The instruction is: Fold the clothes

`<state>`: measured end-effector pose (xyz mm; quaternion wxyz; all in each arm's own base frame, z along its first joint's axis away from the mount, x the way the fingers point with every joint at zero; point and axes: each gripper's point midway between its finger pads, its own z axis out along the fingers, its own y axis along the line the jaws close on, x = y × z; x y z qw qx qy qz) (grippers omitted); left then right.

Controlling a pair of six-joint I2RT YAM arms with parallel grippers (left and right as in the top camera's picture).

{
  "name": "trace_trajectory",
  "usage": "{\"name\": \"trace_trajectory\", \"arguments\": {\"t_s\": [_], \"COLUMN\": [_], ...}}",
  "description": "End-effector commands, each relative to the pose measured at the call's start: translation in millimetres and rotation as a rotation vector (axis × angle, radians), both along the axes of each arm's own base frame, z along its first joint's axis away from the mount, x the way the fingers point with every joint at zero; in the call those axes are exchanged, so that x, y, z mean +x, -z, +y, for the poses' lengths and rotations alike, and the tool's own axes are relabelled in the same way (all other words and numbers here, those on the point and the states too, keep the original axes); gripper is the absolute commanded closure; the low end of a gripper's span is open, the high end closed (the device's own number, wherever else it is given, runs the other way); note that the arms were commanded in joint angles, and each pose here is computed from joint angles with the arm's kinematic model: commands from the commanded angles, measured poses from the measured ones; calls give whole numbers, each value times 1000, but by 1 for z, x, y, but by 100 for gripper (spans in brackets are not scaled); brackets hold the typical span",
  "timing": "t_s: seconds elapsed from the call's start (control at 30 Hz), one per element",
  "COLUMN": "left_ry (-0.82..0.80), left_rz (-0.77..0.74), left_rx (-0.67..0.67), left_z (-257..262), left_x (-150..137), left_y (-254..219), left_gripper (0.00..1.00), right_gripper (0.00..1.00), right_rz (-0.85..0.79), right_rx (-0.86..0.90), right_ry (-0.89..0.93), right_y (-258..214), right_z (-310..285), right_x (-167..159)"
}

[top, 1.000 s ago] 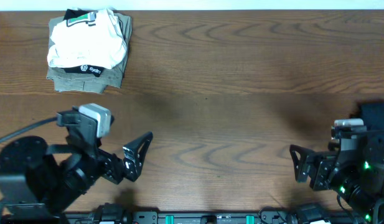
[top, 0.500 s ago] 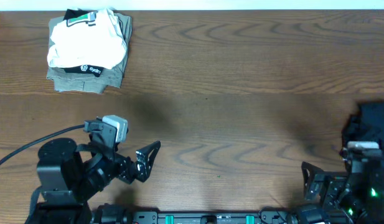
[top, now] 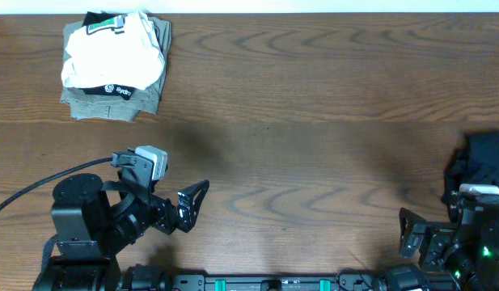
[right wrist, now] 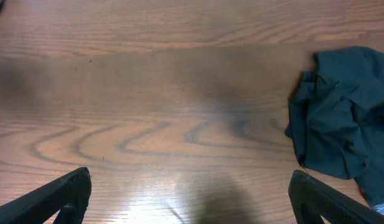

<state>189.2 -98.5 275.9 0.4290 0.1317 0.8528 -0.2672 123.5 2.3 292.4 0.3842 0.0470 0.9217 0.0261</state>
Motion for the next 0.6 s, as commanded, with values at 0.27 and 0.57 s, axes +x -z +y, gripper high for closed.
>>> {"name": "trace_trajectory", "arguments": {"t_s": [0.27,0.57], "left_ry": [19,19], "left_rz": [-5,-5], "left_rx": [3,3], "left_z": [-2,-2], "left_x": [0,0], "left_y": [0,1], "left_gripper": [2,2], "right_gripper": [1,1], "right_rz": [26,55], "right_rx": [-20,-27], "right_ry": [20,20], "right_y": [4,9], "right_z": [-5,-7], "right_x": [-6,-11]}}
